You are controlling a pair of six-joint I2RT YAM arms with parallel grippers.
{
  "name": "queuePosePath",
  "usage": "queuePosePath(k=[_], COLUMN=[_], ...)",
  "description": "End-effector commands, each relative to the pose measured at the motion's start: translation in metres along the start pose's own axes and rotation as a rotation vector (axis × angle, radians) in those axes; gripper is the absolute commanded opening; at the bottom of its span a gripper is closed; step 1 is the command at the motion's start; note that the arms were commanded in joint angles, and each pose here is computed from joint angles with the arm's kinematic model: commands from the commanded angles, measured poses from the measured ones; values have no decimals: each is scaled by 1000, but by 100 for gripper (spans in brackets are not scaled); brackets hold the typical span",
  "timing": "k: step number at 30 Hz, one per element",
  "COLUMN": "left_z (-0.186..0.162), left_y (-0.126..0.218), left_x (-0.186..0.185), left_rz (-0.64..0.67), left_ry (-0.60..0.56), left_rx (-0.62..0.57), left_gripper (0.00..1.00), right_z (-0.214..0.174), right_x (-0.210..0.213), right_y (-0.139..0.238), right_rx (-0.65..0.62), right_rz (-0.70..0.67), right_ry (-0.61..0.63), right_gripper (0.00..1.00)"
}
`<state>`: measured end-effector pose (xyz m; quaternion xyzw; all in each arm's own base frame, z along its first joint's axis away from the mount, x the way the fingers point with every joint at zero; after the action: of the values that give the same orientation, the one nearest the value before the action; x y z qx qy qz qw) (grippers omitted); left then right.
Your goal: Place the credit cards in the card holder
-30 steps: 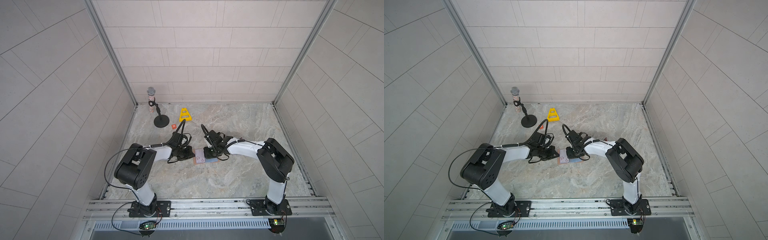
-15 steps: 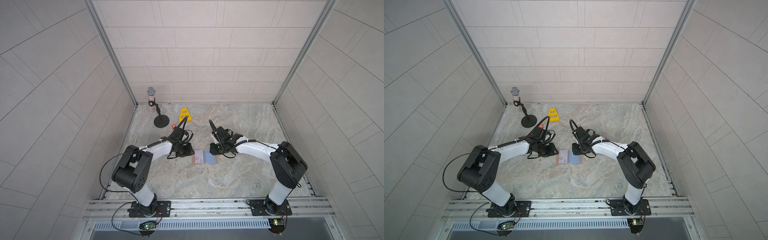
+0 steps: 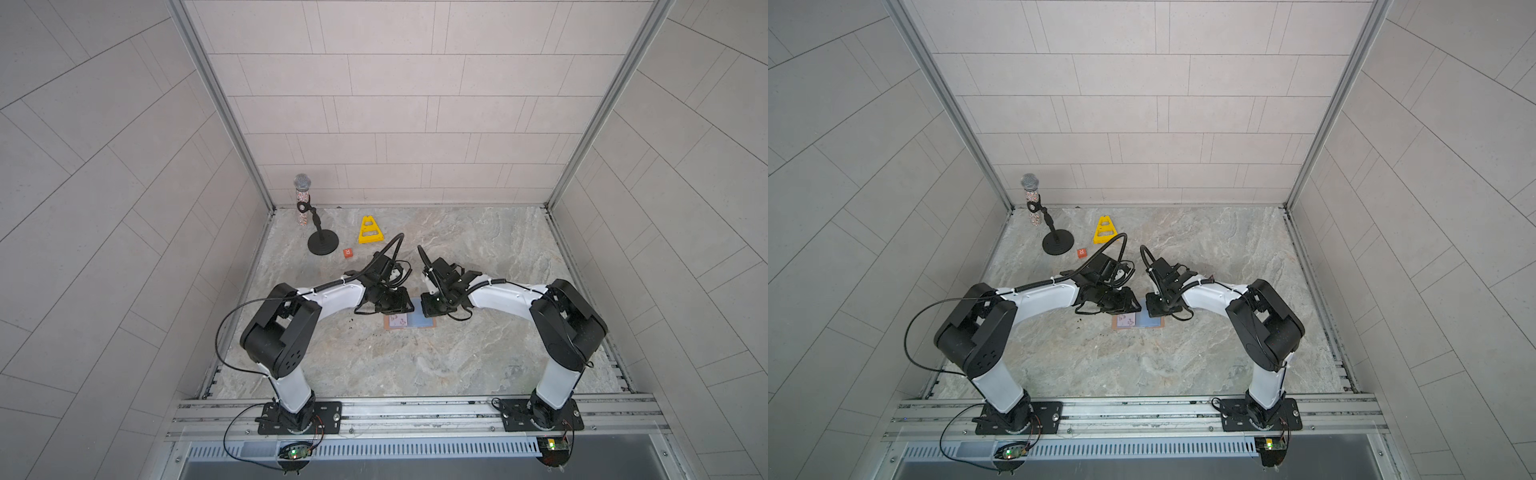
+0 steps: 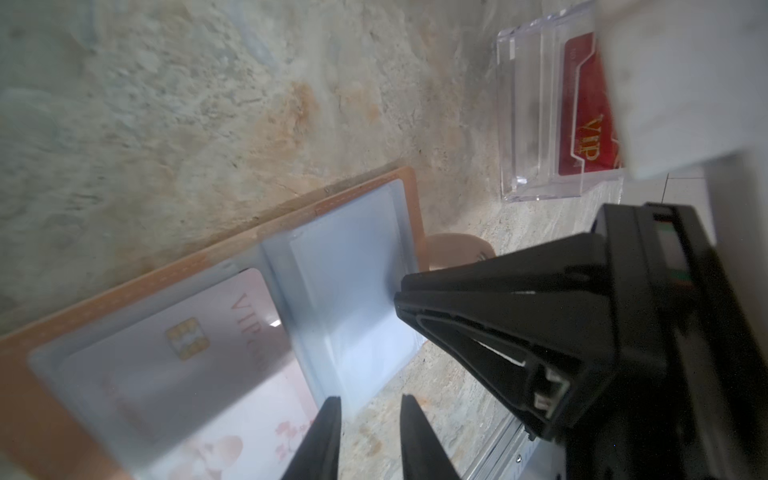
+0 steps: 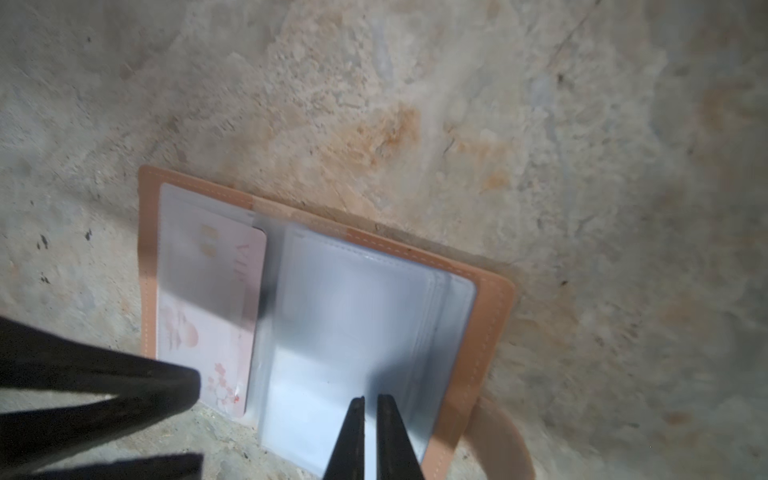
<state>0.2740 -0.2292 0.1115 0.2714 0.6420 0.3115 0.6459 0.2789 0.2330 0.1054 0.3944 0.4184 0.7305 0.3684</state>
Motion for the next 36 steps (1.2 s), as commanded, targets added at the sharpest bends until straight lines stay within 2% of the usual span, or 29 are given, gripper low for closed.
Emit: queuePosePath(k=[1, 17, 22, 26, 30, 36], left_z=[6, 6, 5, 4, 3, 0], left_y=[-8, -26, -30, -32, -31, -25], left_x=[-4, 9, 12, 13, 16, 17], left_rz=[-39, -1, -1, 5, 21, 36], left_ry=[14, 50, 58, 58, 59, 53], left_rx=[1, 17, 24, 24, 19, -2], left_gripper=[30, 32, 19, 16, 0, 0], right_z=[-4, -10, -10, -10, -7, 0], right_x=[-1, 0, 0, 1, 2, 2], right_y=[-7, -19, -19, -18, -13, 12], right_rx=[7, 12, 12, 10, -8, -71], right_rz=[9, 58, 63, 64, 67, 21], right_ry=[-7, -33, -38, -39, -37, -23], right_gripper=[7, 5, 5, 5, 6, 18])
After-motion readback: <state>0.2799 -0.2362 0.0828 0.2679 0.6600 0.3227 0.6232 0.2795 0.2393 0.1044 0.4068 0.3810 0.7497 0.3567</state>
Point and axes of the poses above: each gripper's point midway between its finger pads, its own y axis back along the fingers, its own x axis along the line the jaws close on, z = x × y, the point moved 8 cm from there along y, back along the fingers, and after that the axes turned 12 degrees about y, right-handed, at the moved point
